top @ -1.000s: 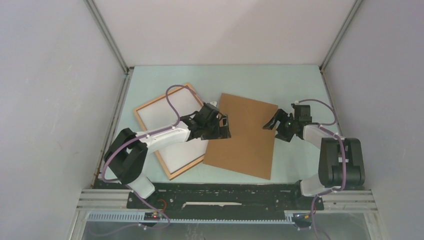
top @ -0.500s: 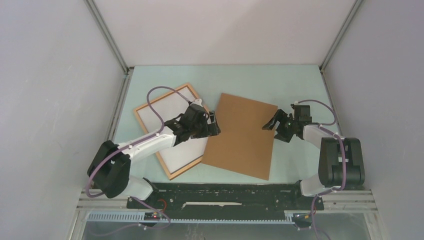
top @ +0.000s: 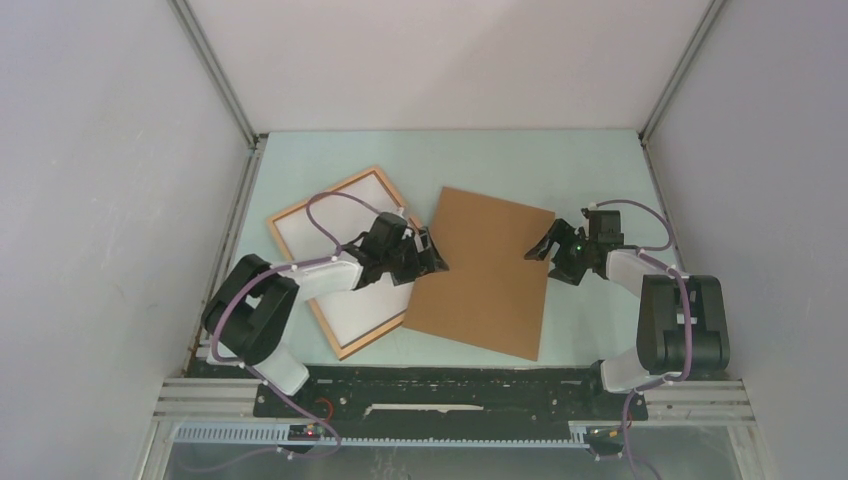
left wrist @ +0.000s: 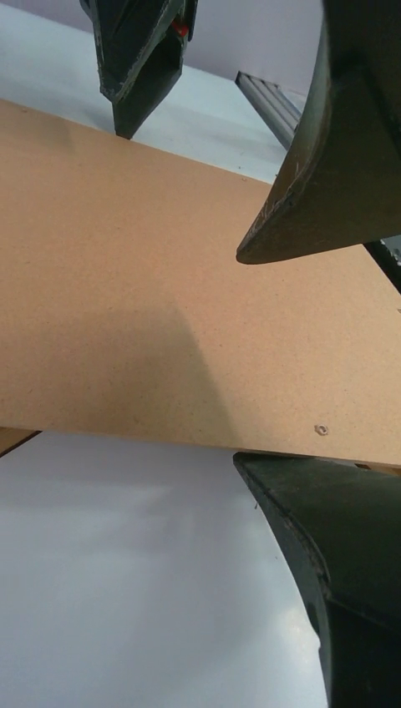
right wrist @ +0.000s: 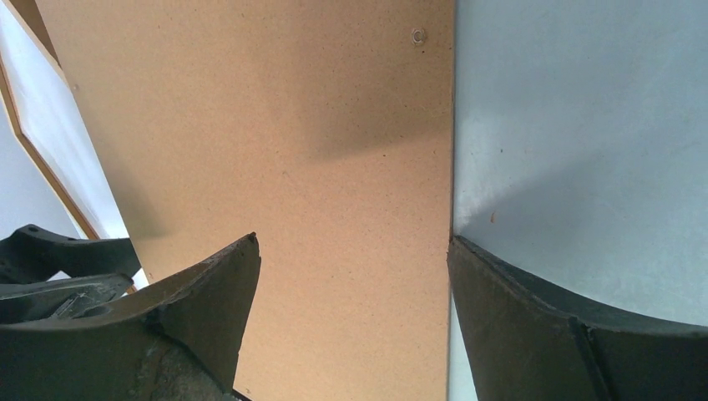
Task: Put the photo into the frame
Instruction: Place the photo frame item in the photo frame, then pick up the photo frame item at the center of the board.
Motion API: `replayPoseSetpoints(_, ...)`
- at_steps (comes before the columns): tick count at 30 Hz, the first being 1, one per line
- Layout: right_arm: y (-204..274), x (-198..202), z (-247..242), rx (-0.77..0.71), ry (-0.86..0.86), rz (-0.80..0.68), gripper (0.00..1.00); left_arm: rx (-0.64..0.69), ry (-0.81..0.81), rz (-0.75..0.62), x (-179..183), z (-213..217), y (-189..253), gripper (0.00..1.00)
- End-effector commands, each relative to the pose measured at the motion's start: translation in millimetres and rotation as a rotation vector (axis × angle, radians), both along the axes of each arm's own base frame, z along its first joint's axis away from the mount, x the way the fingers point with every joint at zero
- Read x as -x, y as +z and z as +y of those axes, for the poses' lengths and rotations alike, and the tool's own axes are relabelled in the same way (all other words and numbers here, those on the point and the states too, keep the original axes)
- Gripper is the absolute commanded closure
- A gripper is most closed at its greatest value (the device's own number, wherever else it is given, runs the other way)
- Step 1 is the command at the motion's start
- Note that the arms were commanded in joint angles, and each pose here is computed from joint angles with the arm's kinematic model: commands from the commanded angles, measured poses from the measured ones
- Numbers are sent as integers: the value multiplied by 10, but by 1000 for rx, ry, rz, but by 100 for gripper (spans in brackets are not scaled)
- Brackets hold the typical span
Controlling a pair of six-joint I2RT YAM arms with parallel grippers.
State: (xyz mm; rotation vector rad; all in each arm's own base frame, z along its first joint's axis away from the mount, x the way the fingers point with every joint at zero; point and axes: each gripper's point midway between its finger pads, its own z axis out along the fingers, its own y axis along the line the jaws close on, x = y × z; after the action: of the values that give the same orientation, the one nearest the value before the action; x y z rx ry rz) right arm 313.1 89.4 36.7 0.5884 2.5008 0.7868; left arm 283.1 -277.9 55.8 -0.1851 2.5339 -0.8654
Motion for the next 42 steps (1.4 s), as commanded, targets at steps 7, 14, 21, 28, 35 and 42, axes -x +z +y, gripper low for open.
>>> replayPoseSetpoints(7, -166, 196, 51, -5, 13, 88, 10, 218, -28, -47, 33, -245, 397, 34)
replayPoseSetpoints(14, -168, 195, 55, -6, 14, 88, 10, 300, -29, -123, 39, -274, 841, 51)
replayPoseSetpoints(21, -164, 194, 56, -5, 14, 86, 10, 341, -52, -160, 153, -418, 1088, 62)
replayPoseSetpoints(28, -168, 199, 60, -5, 16, 89, 10, 218, -57, -193, 151, -512, 1070, 84)
replayPoseSetpoints(35, -168, 198, 58, -4, 15, 89, 10, 218, -37, -221, 151, -465, 1154, 97)
replayPoseSetpoints(42, -164, 202, 59, -5, 16, 89, 10, 214, -34, -224, 159, -441, 1182, 100)
